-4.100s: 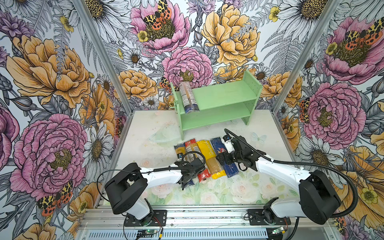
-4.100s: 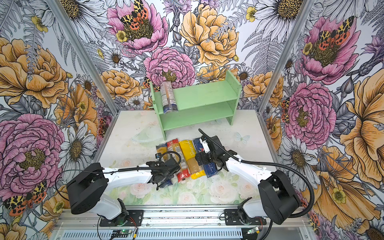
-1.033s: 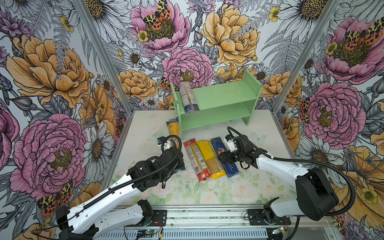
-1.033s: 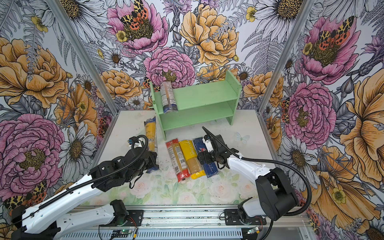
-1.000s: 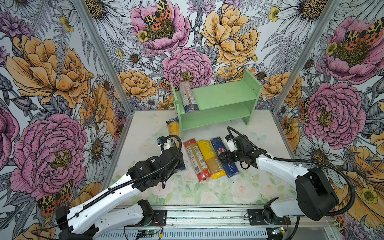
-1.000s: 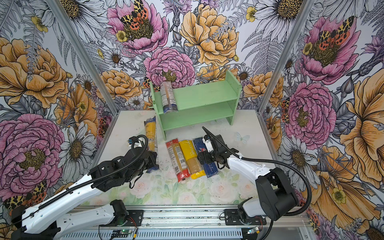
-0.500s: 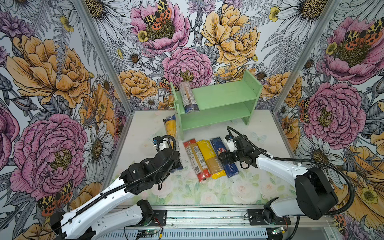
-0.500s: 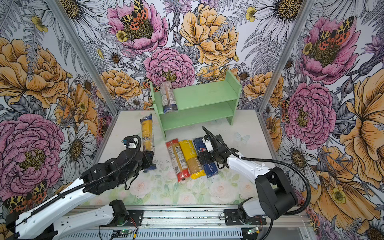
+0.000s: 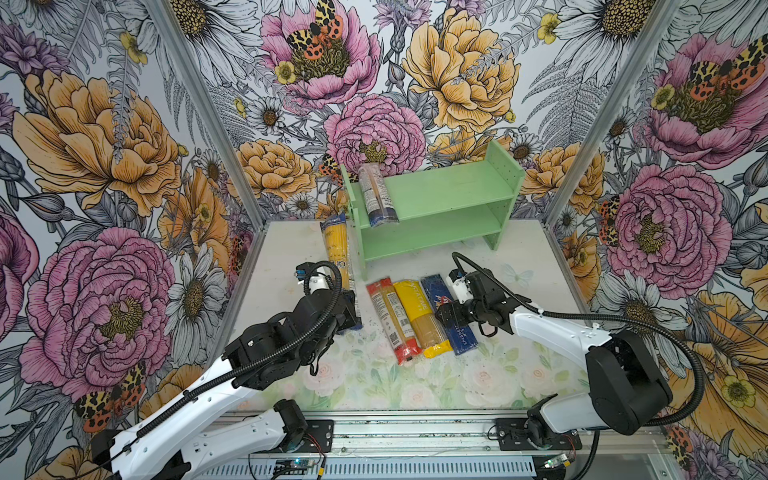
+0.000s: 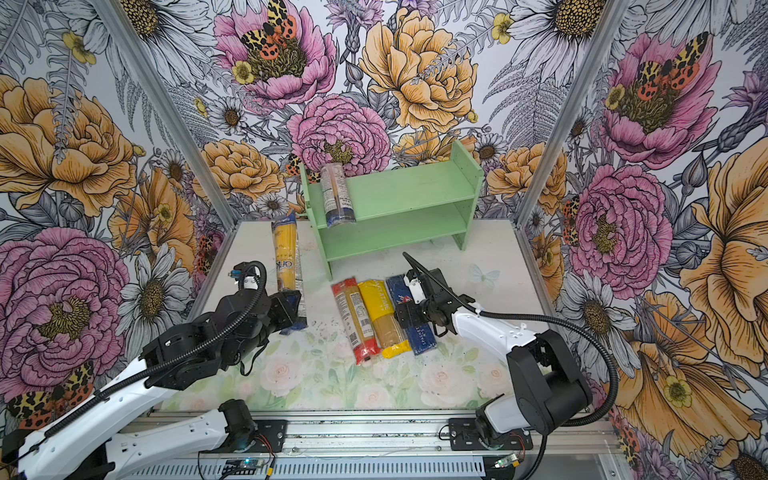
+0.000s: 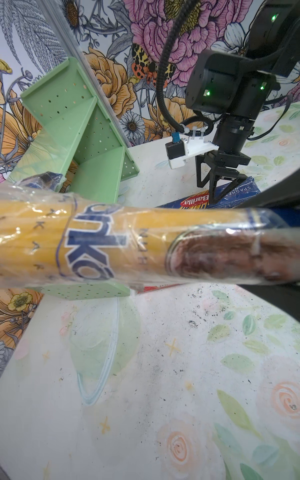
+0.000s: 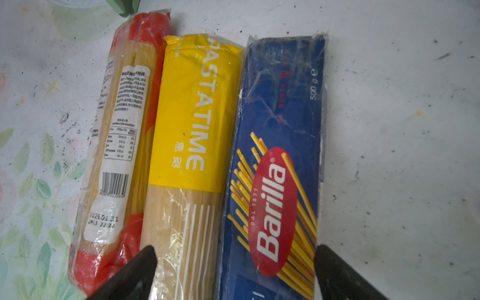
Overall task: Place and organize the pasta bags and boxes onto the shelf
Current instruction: 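Lift the Ankara bag upright with the left gripper toward the green shelf, then carry the upright Ankara bag with the left gripper into the shelf's lower tier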
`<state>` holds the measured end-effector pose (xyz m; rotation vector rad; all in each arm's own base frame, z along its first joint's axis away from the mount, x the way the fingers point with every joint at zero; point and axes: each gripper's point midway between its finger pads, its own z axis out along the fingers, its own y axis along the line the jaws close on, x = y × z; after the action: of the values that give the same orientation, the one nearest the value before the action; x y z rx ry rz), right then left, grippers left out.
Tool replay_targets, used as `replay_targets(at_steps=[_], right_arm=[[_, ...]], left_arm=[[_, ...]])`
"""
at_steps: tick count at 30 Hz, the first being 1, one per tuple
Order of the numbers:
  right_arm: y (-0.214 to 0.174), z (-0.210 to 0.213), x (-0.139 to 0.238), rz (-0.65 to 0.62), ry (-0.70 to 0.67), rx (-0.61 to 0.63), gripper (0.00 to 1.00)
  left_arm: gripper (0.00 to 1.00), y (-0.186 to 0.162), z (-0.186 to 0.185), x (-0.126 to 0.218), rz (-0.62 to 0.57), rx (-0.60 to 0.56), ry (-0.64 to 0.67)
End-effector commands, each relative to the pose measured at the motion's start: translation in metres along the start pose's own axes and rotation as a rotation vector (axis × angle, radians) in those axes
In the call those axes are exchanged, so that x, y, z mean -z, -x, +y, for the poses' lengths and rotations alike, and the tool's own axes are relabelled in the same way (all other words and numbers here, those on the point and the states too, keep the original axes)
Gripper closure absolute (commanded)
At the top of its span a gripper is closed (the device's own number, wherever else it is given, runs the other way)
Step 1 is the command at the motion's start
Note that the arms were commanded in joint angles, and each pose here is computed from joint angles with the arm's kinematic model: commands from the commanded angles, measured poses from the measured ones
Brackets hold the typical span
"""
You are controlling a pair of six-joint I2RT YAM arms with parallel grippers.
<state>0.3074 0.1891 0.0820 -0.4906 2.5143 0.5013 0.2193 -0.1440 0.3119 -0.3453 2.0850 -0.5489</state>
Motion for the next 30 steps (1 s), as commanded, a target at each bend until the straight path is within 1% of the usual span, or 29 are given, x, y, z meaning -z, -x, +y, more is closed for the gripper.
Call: replay_targets(at_steps=[1, 10, 16, 22, 30], right_arm=[[0.016, 0.0, 0.002, -0.023, 0.004, 0.003, 0.03], [0.021, 0.003, 0.0, -0.016, 0.017, 0.0, 0.03], [0.021, 0.002, -0.001, -0.013, 0.014, -0.002, 0.03], [0.021, 0.002, -0.003, -0.007, 0.014, -0.002, 0.03], [0.02, 0.002, -0.004, -0.003, 0.012, -0.002, 0.03]], left_arm=[[1.0, 0.053, -0.019, 0.025, -0.176, 0.059, -0.076], [1.0, 0.07, -0.03, 0.028, -0.215, 0.029, -0.066], [1.0, 0.083, -0.045, 0.03, -0.237, 0.001, -0.076], [1.0, 0.094, -0.064, 0.03, -0.265, -0.006, -0.124], [1.0, 0.105, -0.086, 0.028, -0.284, -0.043, -0.153]])
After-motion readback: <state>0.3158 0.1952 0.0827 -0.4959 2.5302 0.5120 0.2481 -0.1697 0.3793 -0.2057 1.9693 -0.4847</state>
